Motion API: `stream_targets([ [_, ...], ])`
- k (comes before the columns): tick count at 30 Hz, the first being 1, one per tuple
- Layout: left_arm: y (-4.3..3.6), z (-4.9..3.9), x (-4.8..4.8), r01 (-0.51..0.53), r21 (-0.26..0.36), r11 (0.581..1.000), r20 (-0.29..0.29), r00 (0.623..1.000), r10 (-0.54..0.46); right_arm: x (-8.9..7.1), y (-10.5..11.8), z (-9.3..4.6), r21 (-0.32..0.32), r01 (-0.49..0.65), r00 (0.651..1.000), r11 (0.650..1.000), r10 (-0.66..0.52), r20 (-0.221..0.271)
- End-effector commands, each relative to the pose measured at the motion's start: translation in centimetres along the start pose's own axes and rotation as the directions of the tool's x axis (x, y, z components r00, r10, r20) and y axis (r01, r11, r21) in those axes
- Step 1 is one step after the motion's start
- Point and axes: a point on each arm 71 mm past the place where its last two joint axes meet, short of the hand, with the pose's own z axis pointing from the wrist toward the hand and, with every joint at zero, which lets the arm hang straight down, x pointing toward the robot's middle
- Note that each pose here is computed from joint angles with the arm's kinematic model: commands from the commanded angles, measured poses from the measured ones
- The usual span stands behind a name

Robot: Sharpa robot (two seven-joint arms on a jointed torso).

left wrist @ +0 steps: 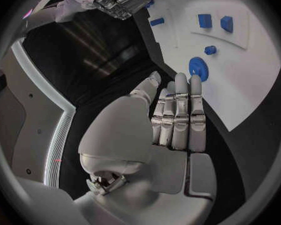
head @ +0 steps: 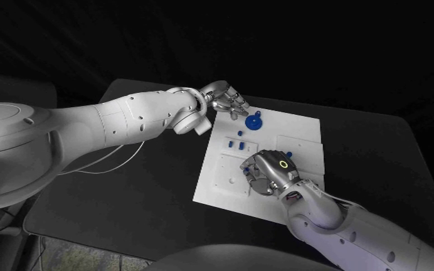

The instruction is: Assemble the parts on the task board

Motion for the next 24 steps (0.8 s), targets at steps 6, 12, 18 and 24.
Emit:
stream_targets([
  [6, -0.16, 0.04, 0.12, 0.001, 0.011, 1.000, -0.016, 1.000, -0.001, 0.14, 0.06, -0.02, -0.006, 0.001, 1.000, 1.000, -0.001, -0.010],
  [12, -0.15, 0.04, 0.12, 0.001, 0.010, 1.000, -0.017, 1.000, -0.001, 0.21, -0.01, 0.00, -0.002, 0.001, 1.000, 1.000, -0.001, -0.015],
  [18, -0.15, 0.03, 0.13, 0.001, 0.010, 1.000, -0.018, 1.000, -0.001, 0.36, -0.24, 0.05, 0.010, 0.005, 1.000, 1.000, -0.005, -0.024],
  [24, -0.15, 0.04, 0.15, 0.001, 0.010, 1.000, -0.019, 1.000, -0.001, 0.52, -0.23, 0.20, 0.014, 0.007, 1.000, 1.000, -0.006, -0.029],
])
